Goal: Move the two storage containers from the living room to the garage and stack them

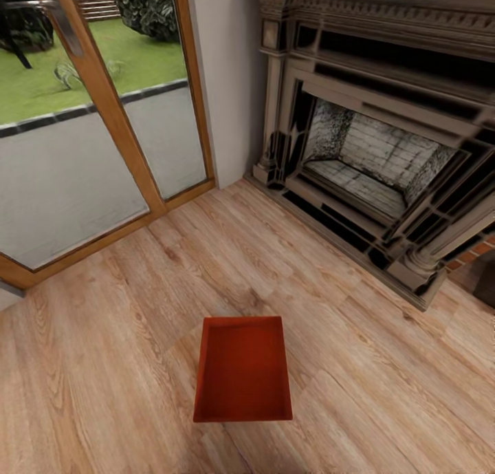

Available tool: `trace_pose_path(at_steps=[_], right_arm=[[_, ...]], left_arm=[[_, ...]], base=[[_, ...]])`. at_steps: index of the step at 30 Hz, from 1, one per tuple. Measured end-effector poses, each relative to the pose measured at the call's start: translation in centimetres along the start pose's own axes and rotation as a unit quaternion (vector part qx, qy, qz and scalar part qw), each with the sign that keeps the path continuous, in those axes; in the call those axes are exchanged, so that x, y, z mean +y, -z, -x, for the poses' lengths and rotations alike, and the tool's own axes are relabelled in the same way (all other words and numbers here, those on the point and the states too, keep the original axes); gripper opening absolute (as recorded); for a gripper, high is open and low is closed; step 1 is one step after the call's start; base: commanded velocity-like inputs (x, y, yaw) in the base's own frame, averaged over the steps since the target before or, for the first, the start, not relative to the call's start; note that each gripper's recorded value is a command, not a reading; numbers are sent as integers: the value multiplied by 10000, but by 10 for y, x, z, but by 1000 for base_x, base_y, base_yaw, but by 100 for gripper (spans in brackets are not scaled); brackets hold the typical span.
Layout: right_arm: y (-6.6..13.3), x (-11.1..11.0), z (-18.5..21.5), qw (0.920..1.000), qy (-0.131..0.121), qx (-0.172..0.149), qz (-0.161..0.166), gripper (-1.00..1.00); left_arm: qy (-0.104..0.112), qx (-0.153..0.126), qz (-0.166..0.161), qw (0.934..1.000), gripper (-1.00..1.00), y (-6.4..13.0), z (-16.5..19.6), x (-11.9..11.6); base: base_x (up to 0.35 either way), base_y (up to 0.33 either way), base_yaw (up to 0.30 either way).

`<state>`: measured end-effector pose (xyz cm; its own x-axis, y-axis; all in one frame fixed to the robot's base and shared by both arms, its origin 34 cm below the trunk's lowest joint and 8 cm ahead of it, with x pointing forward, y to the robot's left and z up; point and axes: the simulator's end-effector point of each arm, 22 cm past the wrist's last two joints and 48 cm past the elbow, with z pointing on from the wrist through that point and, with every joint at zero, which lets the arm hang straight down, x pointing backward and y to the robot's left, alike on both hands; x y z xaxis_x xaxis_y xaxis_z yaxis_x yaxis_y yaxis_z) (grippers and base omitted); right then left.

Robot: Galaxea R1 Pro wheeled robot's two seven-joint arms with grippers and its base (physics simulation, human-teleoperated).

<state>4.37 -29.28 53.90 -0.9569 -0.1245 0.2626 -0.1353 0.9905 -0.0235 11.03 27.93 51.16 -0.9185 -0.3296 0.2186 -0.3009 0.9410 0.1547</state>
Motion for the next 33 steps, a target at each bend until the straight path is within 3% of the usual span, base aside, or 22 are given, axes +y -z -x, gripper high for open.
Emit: trace_pose_path(at_steps=[33], right_arm=[[0,6,-10,9998,32,168,59,100]], left_arm=[[-8,98,34,9999,100,-1,-8,3]], base=[[0,0,-2]])
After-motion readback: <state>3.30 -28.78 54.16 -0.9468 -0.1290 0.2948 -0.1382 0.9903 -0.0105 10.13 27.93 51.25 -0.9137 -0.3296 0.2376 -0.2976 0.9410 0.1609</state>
